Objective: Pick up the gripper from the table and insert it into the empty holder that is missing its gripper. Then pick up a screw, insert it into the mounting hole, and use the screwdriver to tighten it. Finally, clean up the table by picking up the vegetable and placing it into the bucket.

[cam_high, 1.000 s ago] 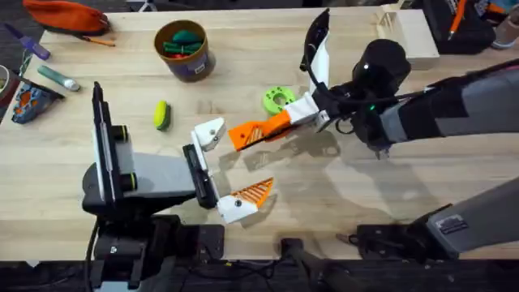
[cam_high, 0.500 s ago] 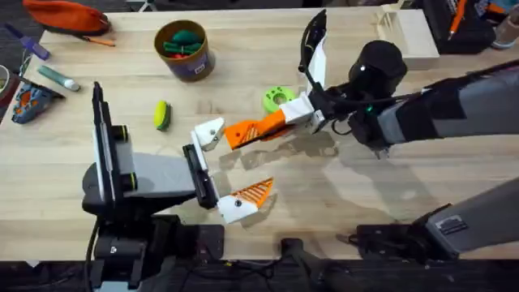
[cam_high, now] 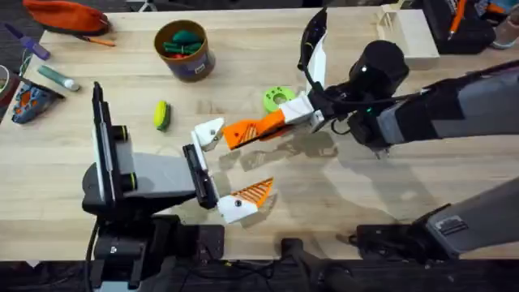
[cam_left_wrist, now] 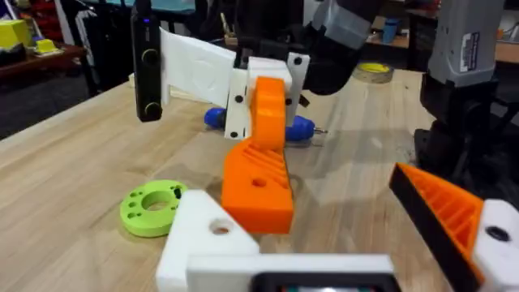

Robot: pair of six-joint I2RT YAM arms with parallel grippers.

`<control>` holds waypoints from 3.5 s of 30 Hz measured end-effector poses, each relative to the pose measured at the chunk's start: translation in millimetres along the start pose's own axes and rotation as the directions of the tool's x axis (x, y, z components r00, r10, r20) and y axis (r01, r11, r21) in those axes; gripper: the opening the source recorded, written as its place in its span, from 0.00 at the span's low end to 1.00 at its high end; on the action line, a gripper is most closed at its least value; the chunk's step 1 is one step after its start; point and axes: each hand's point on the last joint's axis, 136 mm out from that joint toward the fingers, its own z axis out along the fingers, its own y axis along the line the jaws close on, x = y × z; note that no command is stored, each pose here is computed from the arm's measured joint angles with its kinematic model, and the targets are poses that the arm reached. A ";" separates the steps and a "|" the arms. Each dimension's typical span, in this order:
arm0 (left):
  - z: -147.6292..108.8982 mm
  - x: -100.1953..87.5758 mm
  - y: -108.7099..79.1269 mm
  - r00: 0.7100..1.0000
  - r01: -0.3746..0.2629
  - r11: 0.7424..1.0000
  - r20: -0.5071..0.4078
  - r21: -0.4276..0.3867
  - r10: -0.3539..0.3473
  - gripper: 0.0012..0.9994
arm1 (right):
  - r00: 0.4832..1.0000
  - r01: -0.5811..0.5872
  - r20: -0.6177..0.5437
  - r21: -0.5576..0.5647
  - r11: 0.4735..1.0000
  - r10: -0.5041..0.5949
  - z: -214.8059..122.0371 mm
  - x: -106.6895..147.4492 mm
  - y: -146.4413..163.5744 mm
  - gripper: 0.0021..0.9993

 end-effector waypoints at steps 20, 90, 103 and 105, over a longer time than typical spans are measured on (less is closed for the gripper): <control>0.0 0.0 0.3 1.000 0.000 1.000 0.000 -0.002 0.000 0.99 | 1.000 -0.018 0.006 0.001 1.000 0.018 3.6 -0.7 -0.2 0.01; 0.0 0.0 0.5 1.000 0.000 1.000 0.000 -0.003 0.000 0.99 | 0.996 -0.092 0.017 0.001 0.996 0.092 8.1 -2.0 -0.5 0.01; 0.0 0.0 0.5 1.000 0.000 1.000 0.000 -0.003 0.000 0.99 | 0.997 -0.080 0.013 0.000 0.997 0.080 13.6 -0.6 -0.2 0.01; 0.0 0.0 0.5 1.000 0.000 1.000 0.000 -0.003 0.000 0.99 | 0.997 -0.075 0.019 0.001 0.997 0.075 13.8 -1.5 -0.4 0.01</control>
